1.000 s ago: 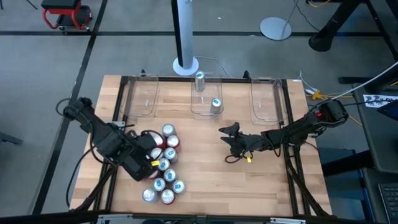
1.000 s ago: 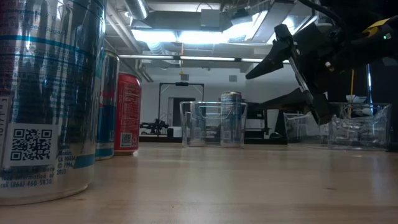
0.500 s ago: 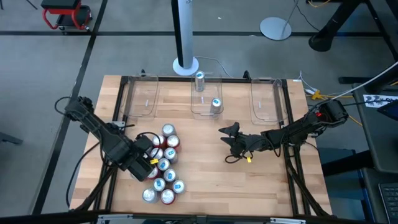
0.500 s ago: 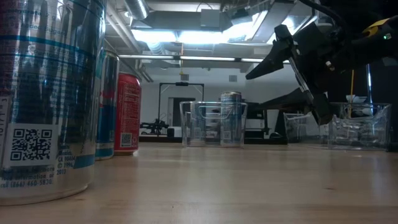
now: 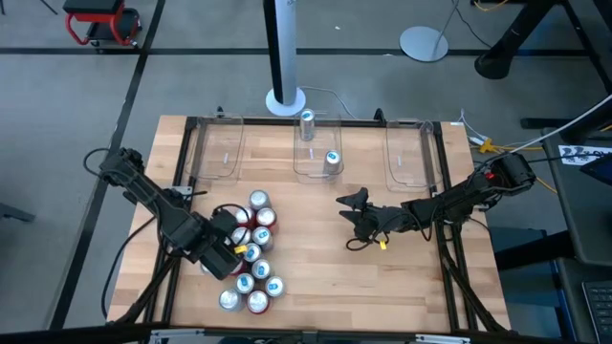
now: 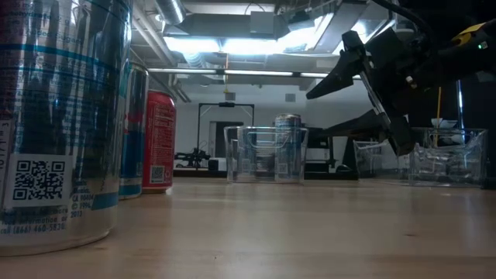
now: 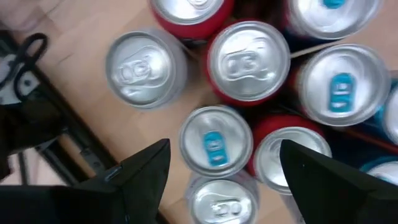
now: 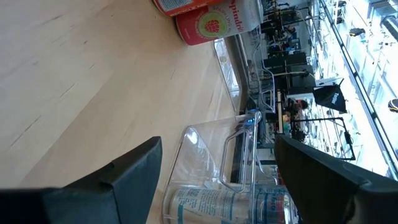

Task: Sort soda cans
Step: Put the blue soda can into the middle transparent bin

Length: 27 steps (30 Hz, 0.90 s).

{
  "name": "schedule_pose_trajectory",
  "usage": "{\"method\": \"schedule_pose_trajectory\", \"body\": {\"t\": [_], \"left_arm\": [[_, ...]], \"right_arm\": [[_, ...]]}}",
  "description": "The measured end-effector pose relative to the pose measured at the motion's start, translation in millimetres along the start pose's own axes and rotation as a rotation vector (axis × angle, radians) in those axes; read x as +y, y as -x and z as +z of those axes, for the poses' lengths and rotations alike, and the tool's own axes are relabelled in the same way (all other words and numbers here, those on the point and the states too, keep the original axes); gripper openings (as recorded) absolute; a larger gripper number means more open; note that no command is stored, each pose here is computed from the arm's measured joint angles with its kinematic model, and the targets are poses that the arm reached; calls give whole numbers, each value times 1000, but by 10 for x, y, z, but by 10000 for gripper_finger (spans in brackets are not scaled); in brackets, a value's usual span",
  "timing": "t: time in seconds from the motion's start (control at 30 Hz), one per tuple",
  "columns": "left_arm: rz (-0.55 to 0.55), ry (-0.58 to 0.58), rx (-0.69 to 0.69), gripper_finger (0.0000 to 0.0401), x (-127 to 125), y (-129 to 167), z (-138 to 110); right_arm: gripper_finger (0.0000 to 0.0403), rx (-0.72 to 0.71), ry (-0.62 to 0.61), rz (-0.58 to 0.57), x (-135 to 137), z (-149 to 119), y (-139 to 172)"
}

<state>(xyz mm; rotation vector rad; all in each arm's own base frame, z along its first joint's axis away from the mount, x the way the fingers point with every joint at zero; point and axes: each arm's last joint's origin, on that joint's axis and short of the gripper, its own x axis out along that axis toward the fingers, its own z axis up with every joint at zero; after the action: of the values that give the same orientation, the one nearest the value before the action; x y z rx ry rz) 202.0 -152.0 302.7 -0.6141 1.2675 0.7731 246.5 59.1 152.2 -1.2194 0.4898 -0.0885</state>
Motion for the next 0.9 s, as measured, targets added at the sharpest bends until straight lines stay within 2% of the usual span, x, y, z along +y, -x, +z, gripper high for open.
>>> {"method": "schedule_pose_trajectory", "body": {"t": [0.27, 0.43, 0.73, 0.9], "left_arm": [[1, 19, -22, 292, 2, 3, -16], [53, 34, 5, 292, 40, -147, -64], [-33, 2, 12, 292, -15, -244, -81], [43, 17, 21, 292, 72, -337, -107]], "right_arm": [[310, 0, 0, 0, 0, 0, 0], [310, 0, 0, 0, 0, 0, 0], [310, -4, -6, -7, -8, 5, 0], [310, -5, -6, -8, -8, 5, 0]]}}
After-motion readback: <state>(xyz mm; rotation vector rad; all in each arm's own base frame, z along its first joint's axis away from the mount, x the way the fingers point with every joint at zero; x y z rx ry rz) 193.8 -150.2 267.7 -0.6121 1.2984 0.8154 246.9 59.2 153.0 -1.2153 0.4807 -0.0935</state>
